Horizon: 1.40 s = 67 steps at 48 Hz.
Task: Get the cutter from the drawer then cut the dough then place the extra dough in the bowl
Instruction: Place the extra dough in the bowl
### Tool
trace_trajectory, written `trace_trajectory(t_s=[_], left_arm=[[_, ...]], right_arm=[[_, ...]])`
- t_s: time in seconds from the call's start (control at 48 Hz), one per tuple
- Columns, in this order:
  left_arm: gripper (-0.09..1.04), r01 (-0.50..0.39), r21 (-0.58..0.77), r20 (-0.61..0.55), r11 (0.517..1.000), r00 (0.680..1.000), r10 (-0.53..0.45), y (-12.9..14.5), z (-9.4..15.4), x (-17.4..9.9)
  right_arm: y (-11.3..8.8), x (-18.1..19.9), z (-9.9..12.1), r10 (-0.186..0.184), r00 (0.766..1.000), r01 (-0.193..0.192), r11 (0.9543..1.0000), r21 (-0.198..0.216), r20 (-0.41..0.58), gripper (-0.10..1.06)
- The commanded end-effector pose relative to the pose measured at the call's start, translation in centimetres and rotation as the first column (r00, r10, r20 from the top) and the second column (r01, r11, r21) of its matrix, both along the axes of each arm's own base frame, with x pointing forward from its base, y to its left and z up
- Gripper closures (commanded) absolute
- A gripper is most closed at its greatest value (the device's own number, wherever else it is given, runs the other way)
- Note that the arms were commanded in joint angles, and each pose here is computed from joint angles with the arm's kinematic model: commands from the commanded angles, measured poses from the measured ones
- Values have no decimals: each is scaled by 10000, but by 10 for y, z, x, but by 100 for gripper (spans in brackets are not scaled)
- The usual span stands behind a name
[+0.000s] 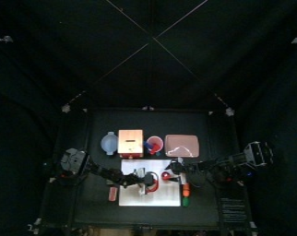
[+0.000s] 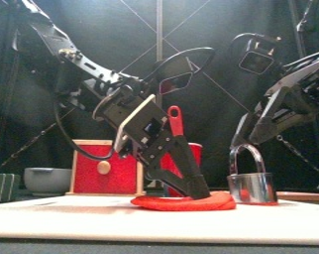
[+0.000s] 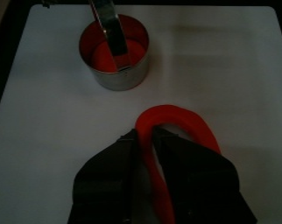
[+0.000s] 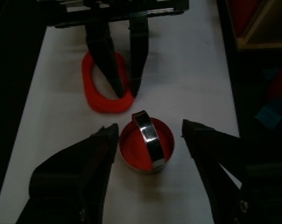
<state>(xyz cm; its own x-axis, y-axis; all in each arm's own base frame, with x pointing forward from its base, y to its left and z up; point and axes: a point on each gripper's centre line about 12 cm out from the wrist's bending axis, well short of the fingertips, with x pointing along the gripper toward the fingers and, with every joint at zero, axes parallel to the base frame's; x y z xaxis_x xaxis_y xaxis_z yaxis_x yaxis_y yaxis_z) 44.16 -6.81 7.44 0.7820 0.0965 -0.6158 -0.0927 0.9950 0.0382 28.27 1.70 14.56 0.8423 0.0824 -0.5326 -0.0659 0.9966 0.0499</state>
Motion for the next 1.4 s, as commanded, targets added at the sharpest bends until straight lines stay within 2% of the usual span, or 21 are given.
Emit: trace_trajectory(t_s=[0.021,0.188,0.417,0.5,0.667,0.833,1.125,1.396], left_arm=[[37,-10,-72,320,10000,9995,12,0,12,6],[37,-153,32,792,9999,9967,150,3,29,3],[37,-195,179,1801,9997,9835,159,10,76,-16],[37,-328,238,2106,9992,9772,271,15,88,-29],[37,-635,344,2370,9974,9700,536,25,99,-58],[37,-1287,329,2880,9911,9508,1139,40,112,-94],[37,-2445,396,4537,9688,8683,2006,68,145,-155],[37,-3333,110,6089,9428,7501,2580,91,173,-205]], right_arm=[[-1,1,9,-58,9994,57,10000,52,334,4],[-1,2,10,-120,9993,116,9999,95,348,4],[-1,2,10,-166,9994,162,9998,141,315,4],[-1,2,10,-183,9994,179,9997,144,285,4],[-2,3,10,-219,9995,216,9997,142,240,4],[-4,3,9,-330,9993,328,9993,180,147,4],[-7,3,9,-523,9986,520,9983,279,94,4],[-7,4,8,-623,9981,621,9974,370,41,4]])
